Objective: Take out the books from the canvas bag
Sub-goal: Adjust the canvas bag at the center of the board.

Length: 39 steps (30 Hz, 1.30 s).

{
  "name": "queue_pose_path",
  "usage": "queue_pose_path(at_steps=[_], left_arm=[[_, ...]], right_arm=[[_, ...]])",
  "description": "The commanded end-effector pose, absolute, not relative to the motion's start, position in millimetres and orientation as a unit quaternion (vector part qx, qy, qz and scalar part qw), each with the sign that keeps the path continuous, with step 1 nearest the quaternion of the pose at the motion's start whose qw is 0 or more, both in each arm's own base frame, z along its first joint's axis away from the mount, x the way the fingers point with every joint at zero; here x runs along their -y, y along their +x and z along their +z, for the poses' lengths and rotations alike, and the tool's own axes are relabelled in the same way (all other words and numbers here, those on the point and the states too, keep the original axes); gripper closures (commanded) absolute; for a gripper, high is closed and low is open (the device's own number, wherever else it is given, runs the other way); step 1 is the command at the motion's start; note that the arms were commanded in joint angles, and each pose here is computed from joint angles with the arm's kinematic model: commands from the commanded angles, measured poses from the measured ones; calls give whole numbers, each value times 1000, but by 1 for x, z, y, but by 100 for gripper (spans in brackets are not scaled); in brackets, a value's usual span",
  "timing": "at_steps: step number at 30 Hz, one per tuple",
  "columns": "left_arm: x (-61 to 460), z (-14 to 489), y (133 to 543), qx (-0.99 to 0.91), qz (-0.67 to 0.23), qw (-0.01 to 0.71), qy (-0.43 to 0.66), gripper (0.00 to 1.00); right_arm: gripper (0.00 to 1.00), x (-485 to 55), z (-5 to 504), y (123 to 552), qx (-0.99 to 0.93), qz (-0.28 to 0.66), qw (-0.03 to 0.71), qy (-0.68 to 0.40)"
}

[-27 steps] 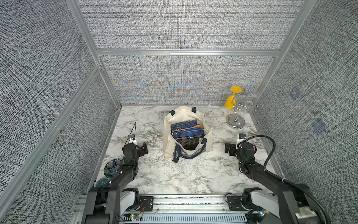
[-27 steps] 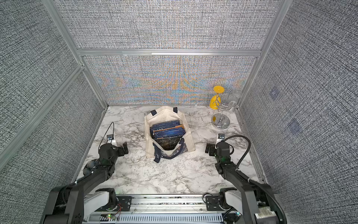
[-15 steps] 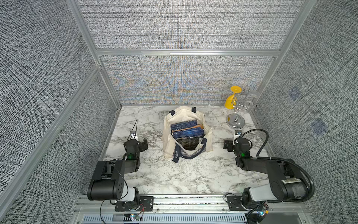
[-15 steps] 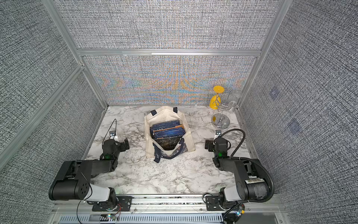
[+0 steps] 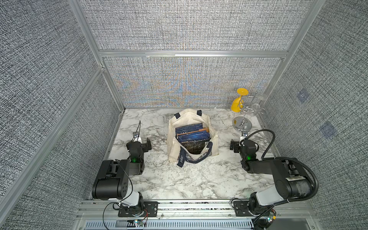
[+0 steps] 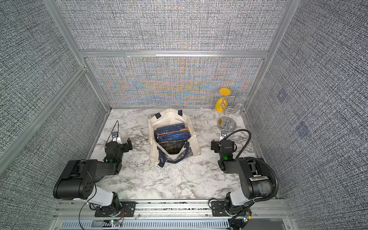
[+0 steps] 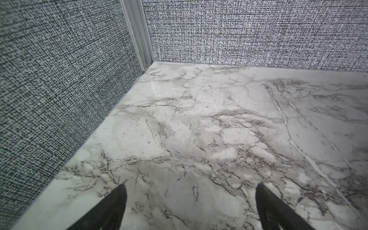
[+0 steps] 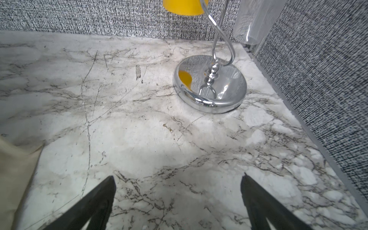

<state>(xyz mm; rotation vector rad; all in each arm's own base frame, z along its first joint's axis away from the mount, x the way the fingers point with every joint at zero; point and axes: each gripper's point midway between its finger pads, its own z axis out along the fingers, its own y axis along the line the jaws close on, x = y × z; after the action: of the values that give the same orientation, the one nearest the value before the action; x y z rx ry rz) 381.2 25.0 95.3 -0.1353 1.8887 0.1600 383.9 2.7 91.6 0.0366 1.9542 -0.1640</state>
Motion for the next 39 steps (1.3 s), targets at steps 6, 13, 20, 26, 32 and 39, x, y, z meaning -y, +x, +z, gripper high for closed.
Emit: queue_pose_path(at_steps=[6, 13, 20, 26, 32, 39], left_arm=[[-22, 162, 380, -778, 158, 605, -60, 0], [-2, 279, 377, -718, 6, 681, -139, 0], [37, 363, 344, -608, -290, 712, -199, 0], [55, 368, 334, -649, -302, 681, -157, 6], [64, 339, 335, -701, -300, 625, -167, 8], [73, 300, 341, -778, -248, 552, -169, 0]], right_arm=[[1, -42, 175, 370, -767, -103, 630, -67], [1, -87, 291, 342, -721, 32, 691, -41], [1, -115, 347, 323, -704, 230, 672, -25], [1, -136, 342, 330, -740, 256, 620, -50], [1, -161, 331, 336, -768, 251, 583, -83], [1, -190, 329, 347, -795, 235, 548, -109]])
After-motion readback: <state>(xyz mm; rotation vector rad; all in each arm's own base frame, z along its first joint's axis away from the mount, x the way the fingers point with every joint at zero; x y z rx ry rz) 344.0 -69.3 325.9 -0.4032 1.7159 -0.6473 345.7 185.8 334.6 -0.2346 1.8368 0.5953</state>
